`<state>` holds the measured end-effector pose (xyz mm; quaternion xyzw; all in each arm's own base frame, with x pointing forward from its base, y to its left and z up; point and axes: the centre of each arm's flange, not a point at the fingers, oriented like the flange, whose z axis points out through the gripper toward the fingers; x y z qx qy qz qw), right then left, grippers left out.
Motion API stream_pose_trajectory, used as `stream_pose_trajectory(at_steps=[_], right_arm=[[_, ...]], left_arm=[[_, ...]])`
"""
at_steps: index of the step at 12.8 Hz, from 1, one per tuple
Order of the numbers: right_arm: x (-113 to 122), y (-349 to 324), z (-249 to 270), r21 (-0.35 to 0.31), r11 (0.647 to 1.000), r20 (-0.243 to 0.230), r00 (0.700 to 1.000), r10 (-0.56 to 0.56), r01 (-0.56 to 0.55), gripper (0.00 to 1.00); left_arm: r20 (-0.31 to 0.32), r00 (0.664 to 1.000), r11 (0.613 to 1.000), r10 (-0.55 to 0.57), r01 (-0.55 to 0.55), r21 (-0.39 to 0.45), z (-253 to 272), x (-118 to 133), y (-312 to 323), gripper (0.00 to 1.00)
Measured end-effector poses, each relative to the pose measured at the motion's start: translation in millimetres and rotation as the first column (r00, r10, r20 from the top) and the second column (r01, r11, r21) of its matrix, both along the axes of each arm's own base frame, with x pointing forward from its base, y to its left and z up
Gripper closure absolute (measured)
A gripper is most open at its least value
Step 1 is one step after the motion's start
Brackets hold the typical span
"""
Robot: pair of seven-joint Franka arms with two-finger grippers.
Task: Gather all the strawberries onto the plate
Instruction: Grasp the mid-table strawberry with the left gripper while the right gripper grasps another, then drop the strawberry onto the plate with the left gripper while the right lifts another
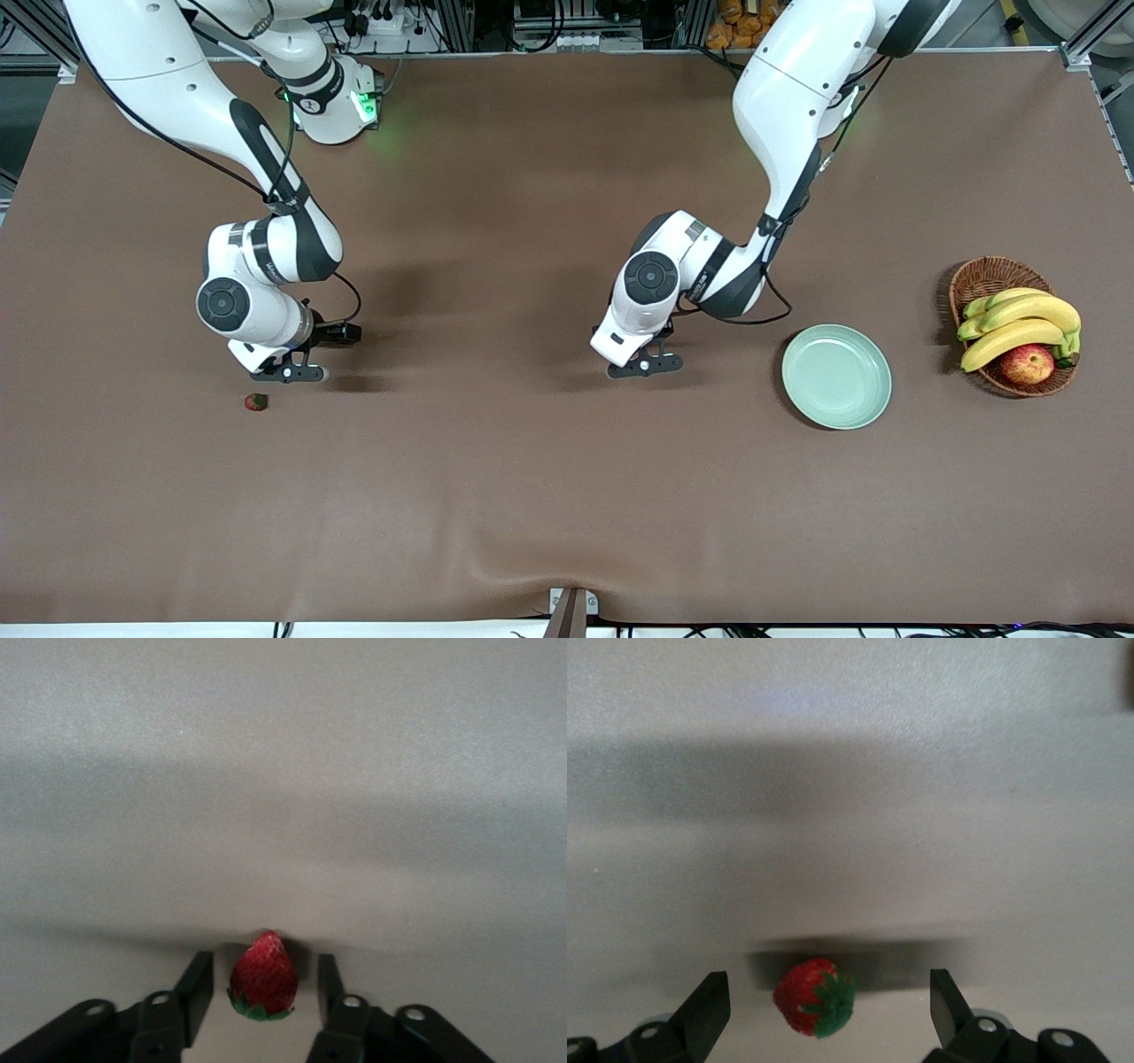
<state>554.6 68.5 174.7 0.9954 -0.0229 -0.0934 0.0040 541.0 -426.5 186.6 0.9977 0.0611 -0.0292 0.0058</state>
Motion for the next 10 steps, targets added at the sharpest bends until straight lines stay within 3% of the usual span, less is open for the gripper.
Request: stream_pose_trajectory(at_steps=[1, 8, 10], right_arm=[[-1, 1, -2, 0.006, 1.0, -0.004, 1.0, -0.008, 0.008, 0.0], [-3, 3, -4, 0.013, 1.0, -0.019, 1.0, -0.014, 0.015, 0.0], [-4, 3, -5, 0.012, 1.0, -0.026, 1.0, -0.014, 0.014, 0.21]], left_arm=[[0.004, 1.0, 1.0, 0.001, -0.001, -0.003, 2, 1, -1, 0.54], [-0.005, 1.0, 1.0, 0.007, -0.007, 0.006, -9, 3, 2, 0.62], [-0.006, 1.0, 1.0, 0.007, -0.007, 0.007, -11, 3, 2, 0.65]])
